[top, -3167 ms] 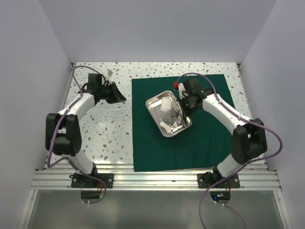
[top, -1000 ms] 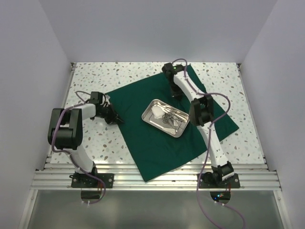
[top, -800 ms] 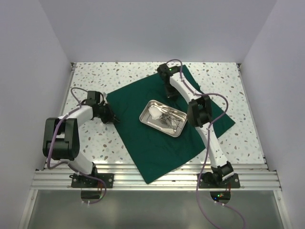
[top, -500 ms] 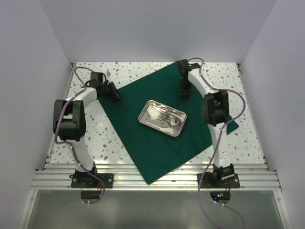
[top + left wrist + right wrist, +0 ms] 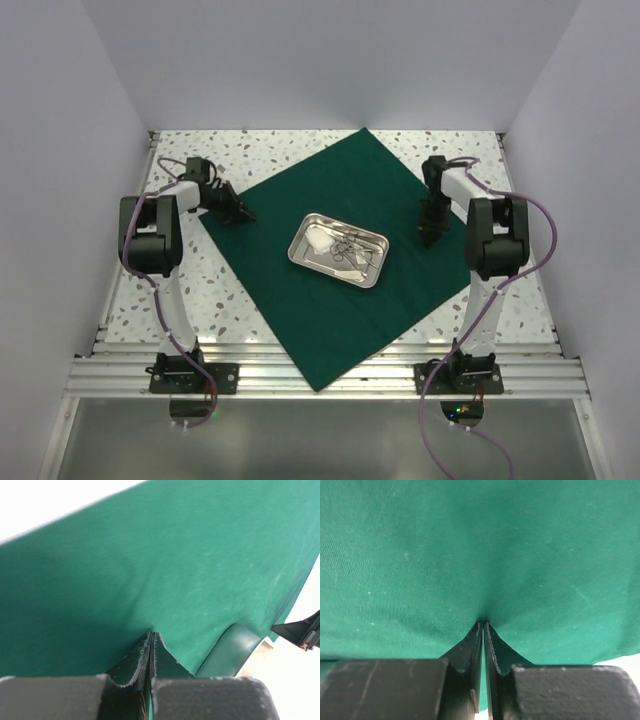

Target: Prepare the surgical pack

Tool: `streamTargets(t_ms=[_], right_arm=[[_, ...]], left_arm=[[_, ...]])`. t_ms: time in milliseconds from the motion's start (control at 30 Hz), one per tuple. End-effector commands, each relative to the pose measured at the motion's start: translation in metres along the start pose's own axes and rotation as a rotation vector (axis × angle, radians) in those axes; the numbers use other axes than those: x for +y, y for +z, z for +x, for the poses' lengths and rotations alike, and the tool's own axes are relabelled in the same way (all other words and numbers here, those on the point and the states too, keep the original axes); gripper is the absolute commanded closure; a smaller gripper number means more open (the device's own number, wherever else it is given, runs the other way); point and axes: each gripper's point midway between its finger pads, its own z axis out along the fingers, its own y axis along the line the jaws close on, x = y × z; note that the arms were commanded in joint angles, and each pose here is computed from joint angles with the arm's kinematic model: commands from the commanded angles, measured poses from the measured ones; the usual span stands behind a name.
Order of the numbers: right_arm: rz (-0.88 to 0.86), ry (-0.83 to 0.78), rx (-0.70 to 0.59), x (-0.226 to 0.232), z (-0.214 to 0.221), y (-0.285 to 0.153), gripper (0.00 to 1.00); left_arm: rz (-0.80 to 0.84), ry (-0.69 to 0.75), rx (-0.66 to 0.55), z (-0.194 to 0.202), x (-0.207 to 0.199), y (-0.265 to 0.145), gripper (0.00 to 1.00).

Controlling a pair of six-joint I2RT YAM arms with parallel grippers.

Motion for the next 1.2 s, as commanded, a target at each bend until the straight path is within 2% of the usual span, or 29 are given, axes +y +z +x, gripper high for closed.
streamTargets(t_ms=[0, 133, 167, 233, 267, 333, 367, 400, 467, 533, 567, 633, 667, 733, 767, 800, 933, 1000, 1167], right_arm=[[-0.013, 0.01, 0.008, 0.01, -0.002, 0.026, 0.92], [0.053, -0.009, 0.009, 0.008, -0.017, 0.047, 0.92], [0.038, -0.005, -0.025, 0.014, -0.036, 0.041, 0.92], [0.039, -0.027, 0.012, 0.022, -0.041, 0.051, 0.92], [0.011, -0.03, -0.042, 0.035, -0.063, 0.037, 0.92], [-0.009, -0.049, -0.064, 0.045, -0.073, 0.021, 0.91], [-0.038, -0.066, -0.127, 0.059, -0.087, -0.001, 0.9], [-0.049, -0.078, -0.158, 0.064, -0.092, -0.014, 0.89], [-0.058, -0.103, -0.237, 0.068, -0.102, -0.052, 0.69], [-0.062, -0.111, -0.25, 0.065, -0.097, -0.076, 0.46], [-0.101, -0.123, -0.271, 0.067, -0.092, -0.097, 0.29], [-0.182, -0.148, -0.266, 0.075, -0.08, -0.112, 0.12], [-0.276, -0.16, -0.235, 0.083, -0.061, -0.124, 0.01], [-0.364, -0.177, -0.201, 0.095, -0.041, -0.134, 0.01], [-0.41, -0.185, -0.167, 0.099, -0.021, -0.137, 0.01], [-0.419, -0.192, -0.129, 0.107, -0.003, -0.13, 0.01], [-0.388, -0.195, -0.051, 0.117, 0.042, -0.115, 0.05], [-0.4, -0.179, -0.071, 0.123, 0.049, -0.11, 0.07], [-0.364, -0.185, -0.01, 0.123, 0.064, -0.078, 0.12]], left_arm=[[-0.259, -0.155, 0.031, 0.029, 0.088, -0.021, 1.0], [-0.295, -0.195, 0.025, 0.036, 0.113, -0.041, 1.0], [-0.302, -0.211, 0.015, 0.034, 0.121, -0.047, 1.0], [-0.285, -0.202, 0.001, 0.032, 0.123, -0.052, 1.0], [-0.265, -0.19, -0.008, 0.028, 0.121, -0.055, 1.0], [-0.2, -0.124, -0.042, 0.009, 0.1, -0.061, 0.96], [-0.18, -0.085, -0.059, 0.002, 0.09, -0.064, 0.89], [-0.154, -0.038, -0.108, -0.017, 0.072, -0.074, 0.86], [-0.148, 0.035, -0.136, -0.027, 0.052, -0.083, 0.78], [-0.113, 0.111, -0.193, -0.042, 0.023, -0.1, 0.74], [-0.088, 0.153, -0.21, -0.042, 0.004, -0.106, 0.7], [-0.038, 0.182, -0.197, -0.035, -0.014, -0.106, 0.66], [-0.015, 0.203, -0.176, -0.025, -0.027, -0.102, 0.61], [0.046, 0.213, -0.132, -0.009, -0.047, -0.096, 0.55], [0.068, 0.229, -0.091, 0.008, -0.058, -0.087, 0.48], [0.096, 0.245, -0.051, 0.024, -0.073, -0.079, 0.47], [0.073, 0.274, 0.016, 0.063, -0.081, -0.06, 0.49], [0.056, 0.279, 0.041, 0.073, -0.079, -0.055, 0.49], [0.001, 0.333, 0.095, 0.094, -0.085, -0.037, 0.49]])
